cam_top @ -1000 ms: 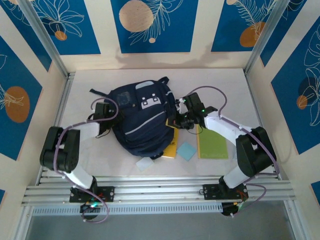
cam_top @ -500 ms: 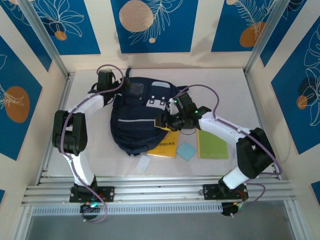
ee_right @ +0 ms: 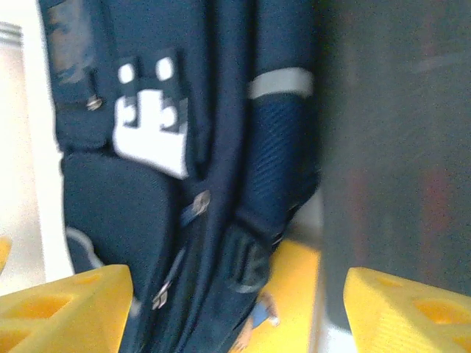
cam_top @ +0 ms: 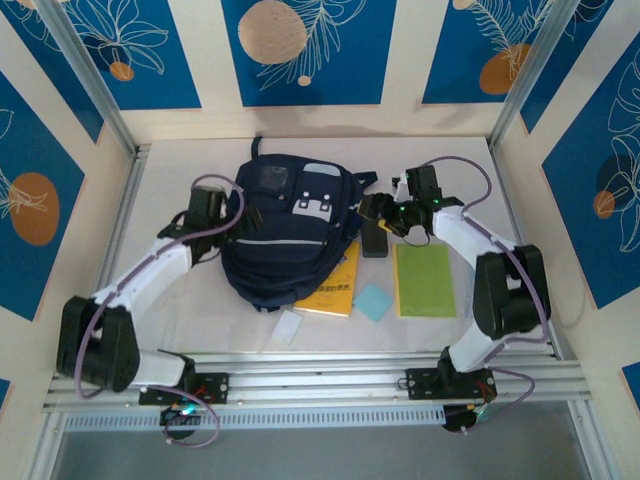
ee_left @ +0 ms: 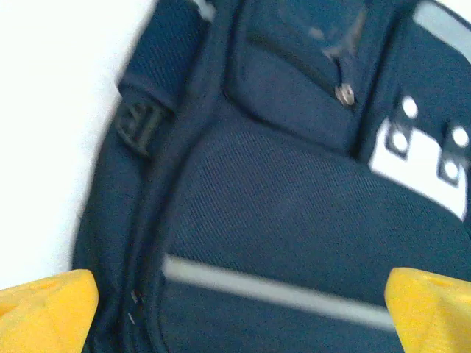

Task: Pack books, pencil case, and school supplies into a backpack

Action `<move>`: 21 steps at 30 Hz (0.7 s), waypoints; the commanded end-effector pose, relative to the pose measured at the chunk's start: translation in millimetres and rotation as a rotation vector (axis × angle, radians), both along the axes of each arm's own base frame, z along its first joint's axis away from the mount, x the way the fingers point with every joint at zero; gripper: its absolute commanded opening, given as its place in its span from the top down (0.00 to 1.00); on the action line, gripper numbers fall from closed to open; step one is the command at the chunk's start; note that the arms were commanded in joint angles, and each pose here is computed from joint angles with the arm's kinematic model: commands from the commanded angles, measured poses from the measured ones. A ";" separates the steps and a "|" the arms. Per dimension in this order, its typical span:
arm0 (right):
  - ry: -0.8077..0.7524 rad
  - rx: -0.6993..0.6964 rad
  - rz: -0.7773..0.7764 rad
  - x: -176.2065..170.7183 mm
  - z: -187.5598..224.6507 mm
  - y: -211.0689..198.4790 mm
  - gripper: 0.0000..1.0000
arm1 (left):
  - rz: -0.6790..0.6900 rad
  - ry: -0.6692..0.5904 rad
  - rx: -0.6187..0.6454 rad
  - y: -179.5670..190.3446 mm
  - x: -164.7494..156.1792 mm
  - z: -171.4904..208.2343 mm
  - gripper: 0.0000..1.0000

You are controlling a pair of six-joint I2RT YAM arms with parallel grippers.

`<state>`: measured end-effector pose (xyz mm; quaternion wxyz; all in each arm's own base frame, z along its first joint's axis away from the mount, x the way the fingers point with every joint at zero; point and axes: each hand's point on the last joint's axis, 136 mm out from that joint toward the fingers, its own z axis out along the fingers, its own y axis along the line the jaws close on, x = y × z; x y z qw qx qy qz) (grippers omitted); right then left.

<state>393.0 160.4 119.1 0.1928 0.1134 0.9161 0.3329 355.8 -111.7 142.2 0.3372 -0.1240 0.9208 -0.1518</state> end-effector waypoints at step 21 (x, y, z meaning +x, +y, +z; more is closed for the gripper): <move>0.045 0.290 0.126 32.5 1.5 75.9 1.00 | 0.083 0.056 0.093 -12.9 43.6 -84.2 0.00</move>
